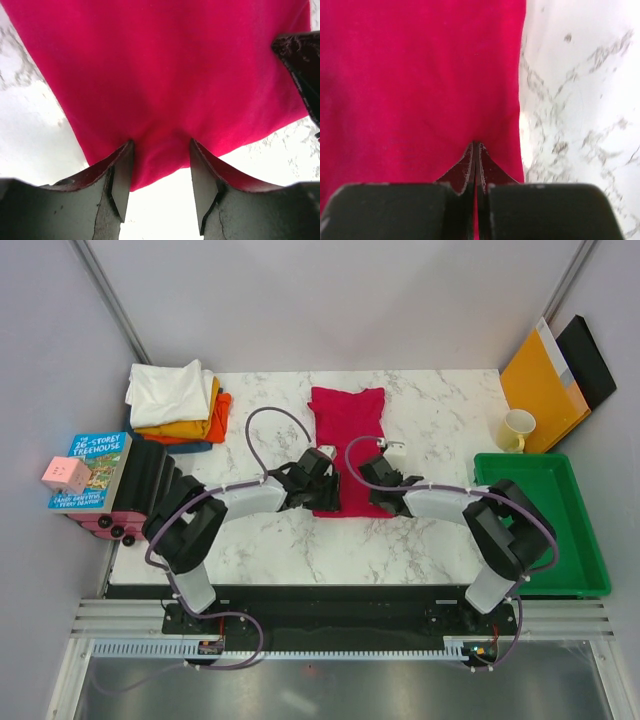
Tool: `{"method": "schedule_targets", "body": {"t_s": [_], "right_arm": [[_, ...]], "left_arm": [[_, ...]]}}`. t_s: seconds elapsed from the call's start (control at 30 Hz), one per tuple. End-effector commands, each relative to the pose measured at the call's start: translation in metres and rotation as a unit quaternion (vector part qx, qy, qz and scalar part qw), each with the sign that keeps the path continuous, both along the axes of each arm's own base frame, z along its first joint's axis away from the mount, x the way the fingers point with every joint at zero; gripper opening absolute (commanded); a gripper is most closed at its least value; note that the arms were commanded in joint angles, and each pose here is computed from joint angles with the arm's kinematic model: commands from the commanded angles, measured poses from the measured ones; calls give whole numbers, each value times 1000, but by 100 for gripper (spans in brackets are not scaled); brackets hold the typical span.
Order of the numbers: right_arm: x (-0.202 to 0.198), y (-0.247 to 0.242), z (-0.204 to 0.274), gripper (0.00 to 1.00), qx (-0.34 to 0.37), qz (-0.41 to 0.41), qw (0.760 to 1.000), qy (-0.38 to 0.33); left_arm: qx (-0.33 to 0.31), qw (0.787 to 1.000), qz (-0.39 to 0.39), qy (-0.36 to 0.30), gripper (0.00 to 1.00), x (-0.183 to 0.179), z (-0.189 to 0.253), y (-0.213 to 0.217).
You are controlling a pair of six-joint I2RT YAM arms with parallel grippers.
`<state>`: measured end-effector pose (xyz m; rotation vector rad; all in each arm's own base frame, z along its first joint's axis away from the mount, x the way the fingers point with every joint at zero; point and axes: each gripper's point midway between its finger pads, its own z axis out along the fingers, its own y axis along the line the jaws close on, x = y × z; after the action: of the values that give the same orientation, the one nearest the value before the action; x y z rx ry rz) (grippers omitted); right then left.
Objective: Fold and stack the t-shirts
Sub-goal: Fold the folded rectangular tshirt in 1/3 of the way, then grab one side of the 2/3 rectangular tshirt with both arms
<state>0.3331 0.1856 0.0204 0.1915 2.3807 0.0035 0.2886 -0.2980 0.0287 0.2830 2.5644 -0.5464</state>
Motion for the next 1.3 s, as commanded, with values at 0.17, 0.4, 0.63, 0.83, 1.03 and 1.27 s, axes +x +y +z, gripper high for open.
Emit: {"method": "schedule_targets", "body": {"t_s": [0.17, 0.4, 0.63, 0.83, 1.03, 1.27], "right_arm": [[-115, -12, -34, 0, 10, 18, 996, 88], [-152, -30, -18, 0, 24, 8, 997, 77], [-118, -27, 57, 67, 41, 21, 998, -42], [-114, -25, 84, 81, 56, 28, 996, -66], [-131, -31, 65, 78, 73, 28, 996, -43], [-136, -30, 62, 77, 73, 31, 996, -39]], "left_arm": [[6, 998, -2, 70, 55, -88, -21, 16], [5, 997, -6, 82, 54, -140, -16, 23], [-5, 999, 29, -41, 100, -116, 36, 23], [-42, 995, 54, -67, 99, -119, 54, 27], [-66, 992, 102, -25, 90, -142, 32, 47], [-37, 993, 114, 11, 88, -154, -1, 59]]}}
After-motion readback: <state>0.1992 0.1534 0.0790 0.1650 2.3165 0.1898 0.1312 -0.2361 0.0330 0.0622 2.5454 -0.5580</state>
